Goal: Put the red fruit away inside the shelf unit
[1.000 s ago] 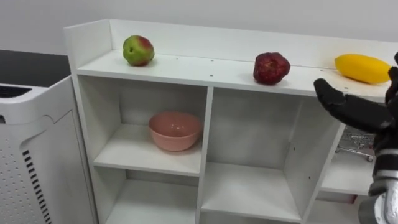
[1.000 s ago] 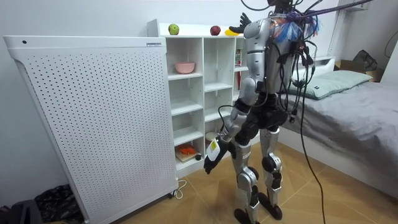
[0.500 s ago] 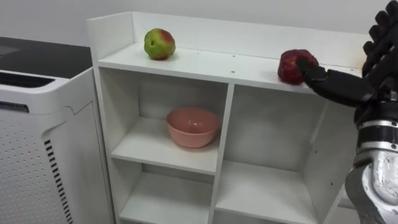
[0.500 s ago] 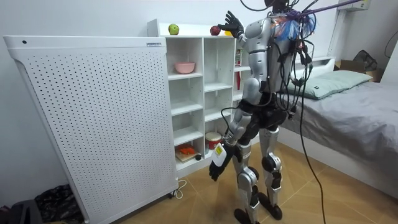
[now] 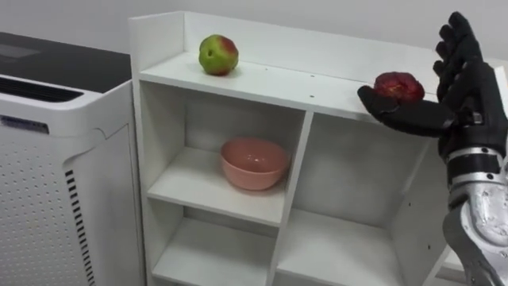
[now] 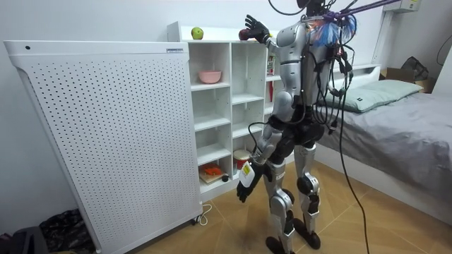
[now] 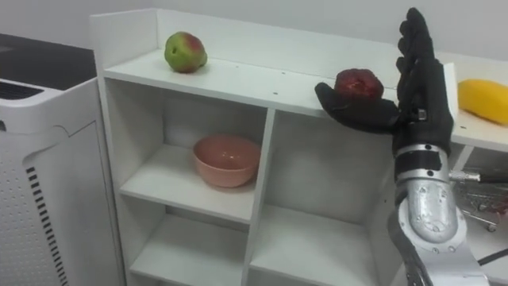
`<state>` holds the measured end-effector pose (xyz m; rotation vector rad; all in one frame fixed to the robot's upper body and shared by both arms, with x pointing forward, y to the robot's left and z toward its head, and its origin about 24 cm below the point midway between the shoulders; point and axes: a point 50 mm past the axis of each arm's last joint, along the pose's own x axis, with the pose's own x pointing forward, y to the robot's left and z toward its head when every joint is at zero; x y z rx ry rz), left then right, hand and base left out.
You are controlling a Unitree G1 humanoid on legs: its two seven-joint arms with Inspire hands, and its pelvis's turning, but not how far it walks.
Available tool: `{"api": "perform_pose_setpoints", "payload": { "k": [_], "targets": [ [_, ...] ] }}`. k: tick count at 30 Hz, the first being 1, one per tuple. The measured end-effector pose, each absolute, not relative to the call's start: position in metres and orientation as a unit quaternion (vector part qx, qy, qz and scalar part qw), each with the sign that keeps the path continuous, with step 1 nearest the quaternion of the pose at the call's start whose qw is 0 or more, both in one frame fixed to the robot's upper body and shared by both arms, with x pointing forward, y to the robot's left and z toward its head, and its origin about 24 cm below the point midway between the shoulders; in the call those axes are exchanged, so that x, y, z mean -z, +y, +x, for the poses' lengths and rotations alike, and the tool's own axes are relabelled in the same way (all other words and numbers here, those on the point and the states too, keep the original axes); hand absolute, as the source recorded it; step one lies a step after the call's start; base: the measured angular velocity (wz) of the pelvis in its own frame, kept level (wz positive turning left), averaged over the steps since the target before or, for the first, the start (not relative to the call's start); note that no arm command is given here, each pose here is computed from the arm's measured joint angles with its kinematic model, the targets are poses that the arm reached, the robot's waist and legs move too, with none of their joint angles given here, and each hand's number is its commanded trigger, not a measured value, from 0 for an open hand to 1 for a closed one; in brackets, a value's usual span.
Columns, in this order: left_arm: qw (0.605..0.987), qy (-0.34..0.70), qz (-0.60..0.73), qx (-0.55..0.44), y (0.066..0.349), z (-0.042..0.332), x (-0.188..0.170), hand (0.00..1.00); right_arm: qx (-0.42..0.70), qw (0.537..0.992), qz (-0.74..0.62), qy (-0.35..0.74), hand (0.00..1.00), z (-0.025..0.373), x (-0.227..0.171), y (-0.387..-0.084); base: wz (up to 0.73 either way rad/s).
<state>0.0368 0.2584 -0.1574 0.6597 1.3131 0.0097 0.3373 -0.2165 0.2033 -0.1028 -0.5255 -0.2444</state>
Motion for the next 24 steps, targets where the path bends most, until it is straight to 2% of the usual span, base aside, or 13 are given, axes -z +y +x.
{"api": "perform_pose_setpoints", "payload": {
  "k": [9, 24],
  "targets": [
    [0.74, 0.6, 0.303, -0.004, 0.265, 0.038, 0.155, 0.0, 0.128, 0.957, -0.076, -0.249, 0.0, 0.346, -0.214, -0.234, 0.0],
    [0.75, 0.583, 0.313, -0.004, 0.268, 0.047, 0.151, 0.0, 0.117, 0.962, -0.089, -0.23, 0.0, 0.349, -0.209, -0.241, -0.01]
  ]
}}
